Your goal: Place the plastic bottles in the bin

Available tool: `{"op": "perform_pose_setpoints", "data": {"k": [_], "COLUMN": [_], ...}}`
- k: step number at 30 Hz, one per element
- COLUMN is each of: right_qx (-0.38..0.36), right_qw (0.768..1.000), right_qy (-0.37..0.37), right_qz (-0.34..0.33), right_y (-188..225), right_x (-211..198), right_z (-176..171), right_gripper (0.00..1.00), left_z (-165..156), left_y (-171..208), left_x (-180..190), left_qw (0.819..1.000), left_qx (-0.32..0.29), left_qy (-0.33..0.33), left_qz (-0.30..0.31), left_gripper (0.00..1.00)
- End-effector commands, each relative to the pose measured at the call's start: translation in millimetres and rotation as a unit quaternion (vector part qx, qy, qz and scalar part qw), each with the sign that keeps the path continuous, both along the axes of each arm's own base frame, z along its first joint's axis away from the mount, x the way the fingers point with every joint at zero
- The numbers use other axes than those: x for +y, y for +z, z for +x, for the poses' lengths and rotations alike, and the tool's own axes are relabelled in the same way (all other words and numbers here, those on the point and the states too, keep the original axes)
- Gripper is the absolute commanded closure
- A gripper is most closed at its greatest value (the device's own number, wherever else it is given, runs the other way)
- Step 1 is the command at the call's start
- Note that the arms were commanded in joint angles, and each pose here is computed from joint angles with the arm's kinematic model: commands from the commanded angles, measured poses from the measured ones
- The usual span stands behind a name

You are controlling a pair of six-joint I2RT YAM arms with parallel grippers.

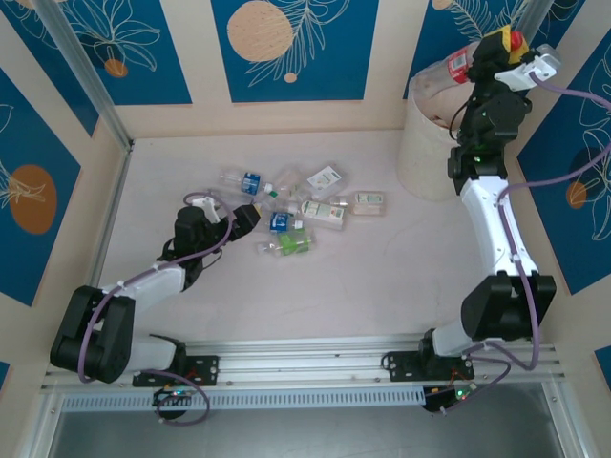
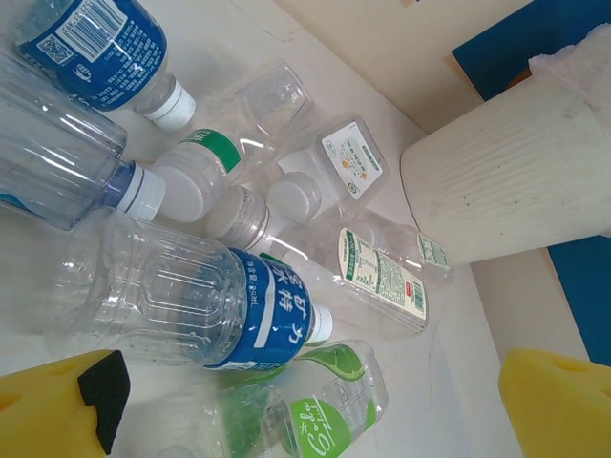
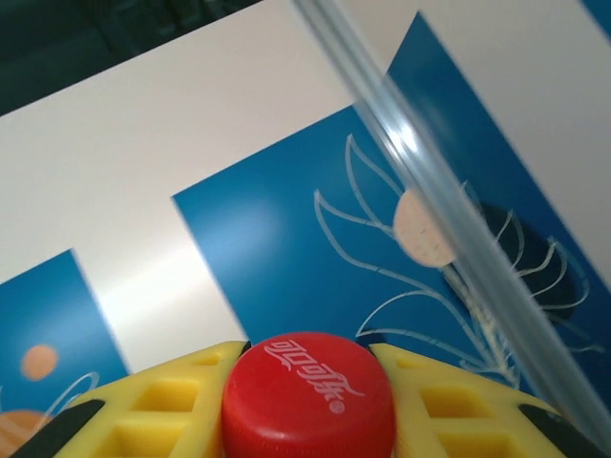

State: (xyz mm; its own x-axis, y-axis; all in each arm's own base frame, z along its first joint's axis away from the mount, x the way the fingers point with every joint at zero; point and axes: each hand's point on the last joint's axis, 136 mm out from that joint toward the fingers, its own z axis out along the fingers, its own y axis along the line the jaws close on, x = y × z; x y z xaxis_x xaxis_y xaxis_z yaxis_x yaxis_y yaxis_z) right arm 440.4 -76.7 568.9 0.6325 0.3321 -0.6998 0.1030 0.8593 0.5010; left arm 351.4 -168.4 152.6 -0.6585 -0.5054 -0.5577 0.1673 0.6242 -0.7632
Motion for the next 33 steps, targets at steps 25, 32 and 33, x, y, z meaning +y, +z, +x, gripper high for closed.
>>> {"op": "perform_pose_setpoints", "data": {"k": [25,32,33], "right_qx": [0.282,0.360,0.366], "right_qw": [0.959,0.931,0.929], "right_qy": [0.009,0.027,0.031], "right_qz": [-0.033,-0.052,-0.053], "right_y": [-131.6,-172.4,-176.0], "right_x": [9.2,14.1,14.6], "right_z": [76.5,96.7,100.0], "right_gripper": [1.00,0.94,0.92], "left_z": [3.8,5.9,6.0], "left_y": [-2.3,-5.4,-5.6], "left_x": [-0.6,-3.1,-3.4], "left_qw": [1.000,1.000,1.000], "left_qx": [0.002,0.008,0.009], "left_qy": [0.003,-0.001,-0.001], "left_qz": [0.014,0.013,0.013], "left_gripper": [0.00,0.00,0.00]}}
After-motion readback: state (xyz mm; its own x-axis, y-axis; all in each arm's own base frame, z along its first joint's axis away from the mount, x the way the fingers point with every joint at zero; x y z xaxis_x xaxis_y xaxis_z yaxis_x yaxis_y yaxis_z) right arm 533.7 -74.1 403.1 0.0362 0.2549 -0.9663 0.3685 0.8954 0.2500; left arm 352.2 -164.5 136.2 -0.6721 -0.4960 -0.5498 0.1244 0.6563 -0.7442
